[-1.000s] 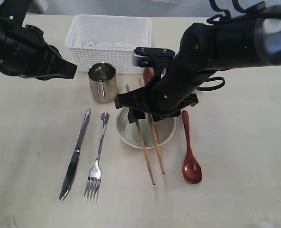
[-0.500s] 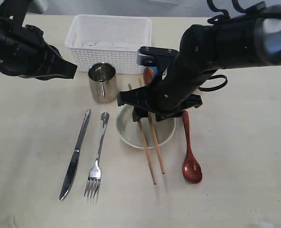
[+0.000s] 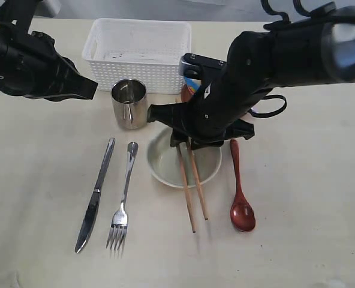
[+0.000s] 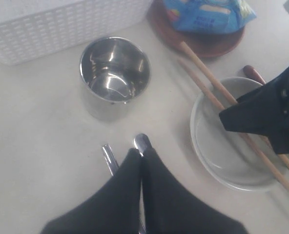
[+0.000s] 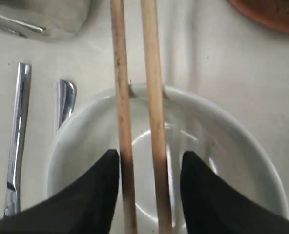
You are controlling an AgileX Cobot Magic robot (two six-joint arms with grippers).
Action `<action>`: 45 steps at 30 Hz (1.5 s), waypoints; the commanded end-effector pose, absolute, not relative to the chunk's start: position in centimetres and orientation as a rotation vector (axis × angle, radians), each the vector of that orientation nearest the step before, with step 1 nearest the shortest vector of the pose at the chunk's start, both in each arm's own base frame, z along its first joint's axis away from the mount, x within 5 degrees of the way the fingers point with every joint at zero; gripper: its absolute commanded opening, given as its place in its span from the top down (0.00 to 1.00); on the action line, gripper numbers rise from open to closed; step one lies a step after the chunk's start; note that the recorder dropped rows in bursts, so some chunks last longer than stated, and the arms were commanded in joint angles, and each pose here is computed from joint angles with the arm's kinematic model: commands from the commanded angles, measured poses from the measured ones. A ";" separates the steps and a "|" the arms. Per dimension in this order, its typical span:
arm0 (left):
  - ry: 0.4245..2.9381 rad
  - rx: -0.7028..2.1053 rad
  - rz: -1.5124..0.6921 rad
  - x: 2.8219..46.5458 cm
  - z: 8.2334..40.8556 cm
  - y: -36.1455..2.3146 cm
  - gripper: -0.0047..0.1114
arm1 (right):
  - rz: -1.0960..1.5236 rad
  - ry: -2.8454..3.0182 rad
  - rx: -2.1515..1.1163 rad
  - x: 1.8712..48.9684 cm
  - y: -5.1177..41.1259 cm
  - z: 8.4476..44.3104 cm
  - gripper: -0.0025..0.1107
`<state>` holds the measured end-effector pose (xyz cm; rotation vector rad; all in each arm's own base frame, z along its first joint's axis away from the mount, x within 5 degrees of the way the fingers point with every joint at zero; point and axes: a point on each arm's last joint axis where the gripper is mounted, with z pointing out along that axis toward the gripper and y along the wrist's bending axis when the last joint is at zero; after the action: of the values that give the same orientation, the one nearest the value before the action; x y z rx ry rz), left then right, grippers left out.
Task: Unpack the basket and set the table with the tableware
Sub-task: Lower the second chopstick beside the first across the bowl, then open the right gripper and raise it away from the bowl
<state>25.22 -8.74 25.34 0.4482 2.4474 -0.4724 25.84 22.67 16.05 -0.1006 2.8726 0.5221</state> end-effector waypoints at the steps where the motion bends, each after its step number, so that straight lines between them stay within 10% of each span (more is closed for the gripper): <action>1: 2.433 0.436 -0.475 25.1 25.5 -8.8 0.96 | 0.551 2.808 -0.051 26.4 22.8 16.4 0.78; 24: 2.435 0.437 -0.476 25.1 25.5 -8.8 0.96 | 0.545 2.849 0.005 26.2 22.7 16.3 0.85; 32: 2.435 0.437 -0.476 25.1 25.5 -8.8 0.96 | 0.547 2.859 0.032 26.1 22.7 16.3 0.53; 45: 2.433 0.436 -0.475 25.1 25.5 -8.8 0.96 | 0.571 2.723 -0.062 25.7 21.8 20.7 0.53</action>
<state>25.22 -8.74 25.34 0.4482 2.4474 -0.4724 25.86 22.37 18.66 -0.0167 2.7852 0.5721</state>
